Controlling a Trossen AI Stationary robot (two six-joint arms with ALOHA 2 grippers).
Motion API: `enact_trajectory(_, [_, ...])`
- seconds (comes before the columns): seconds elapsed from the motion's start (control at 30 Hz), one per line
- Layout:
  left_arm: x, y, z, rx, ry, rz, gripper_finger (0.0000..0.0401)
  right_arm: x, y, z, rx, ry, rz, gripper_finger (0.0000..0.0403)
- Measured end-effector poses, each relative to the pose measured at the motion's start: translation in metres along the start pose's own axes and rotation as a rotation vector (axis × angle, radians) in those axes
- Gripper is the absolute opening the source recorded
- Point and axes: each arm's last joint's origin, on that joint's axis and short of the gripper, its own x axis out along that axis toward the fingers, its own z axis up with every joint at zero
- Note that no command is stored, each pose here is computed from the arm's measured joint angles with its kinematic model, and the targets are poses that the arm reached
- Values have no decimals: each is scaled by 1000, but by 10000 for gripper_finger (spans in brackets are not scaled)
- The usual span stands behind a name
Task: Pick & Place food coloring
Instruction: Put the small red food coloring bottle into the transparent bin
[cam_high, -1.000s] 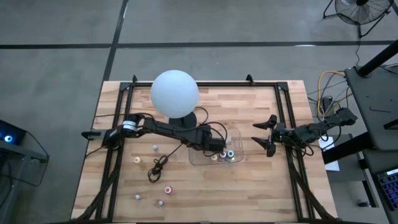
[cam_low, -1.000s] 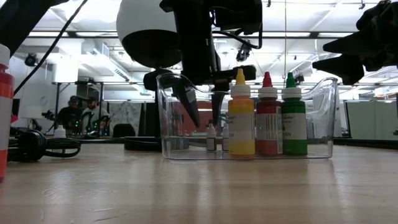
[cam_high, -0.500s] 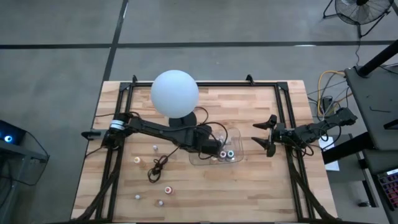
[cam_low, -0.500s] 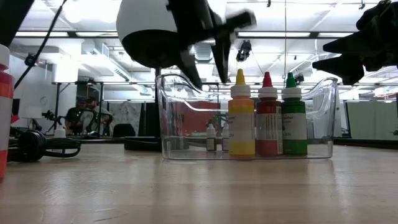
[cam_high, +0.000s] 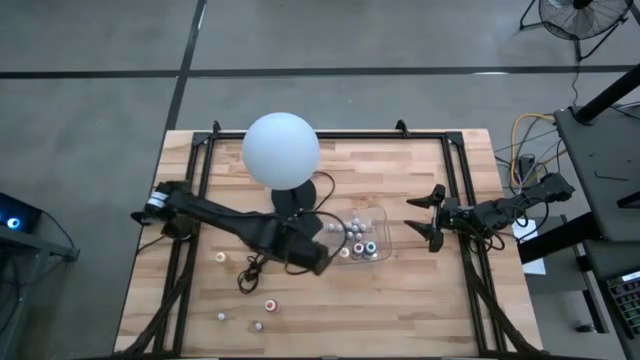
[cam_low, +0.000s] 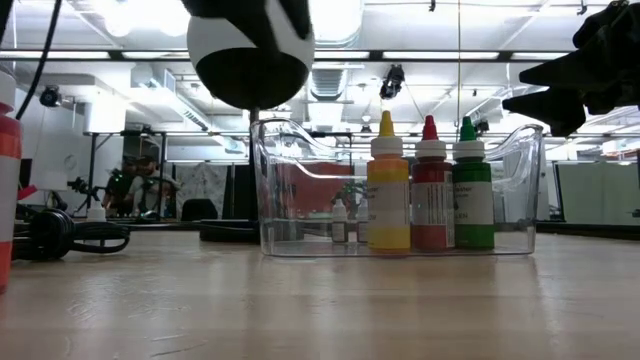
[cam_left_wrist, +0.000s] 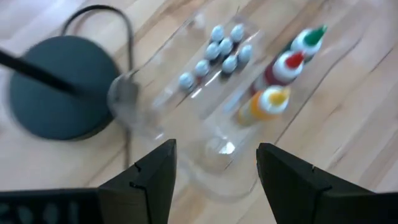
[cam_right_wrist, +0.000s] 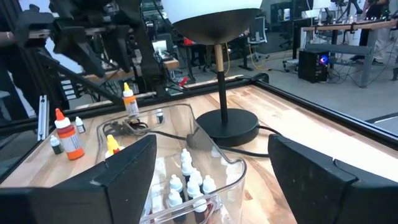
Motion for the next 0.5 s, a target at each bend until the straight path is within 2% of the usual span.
enact_trajectory(0.27, [-32,30,-24,175,31,115,192,0,0,0,0,0,-1,304])
enact_trajectory(0.5, [-32,73,-56,170,46,144,192,0,0,0,0,0,-1,311])
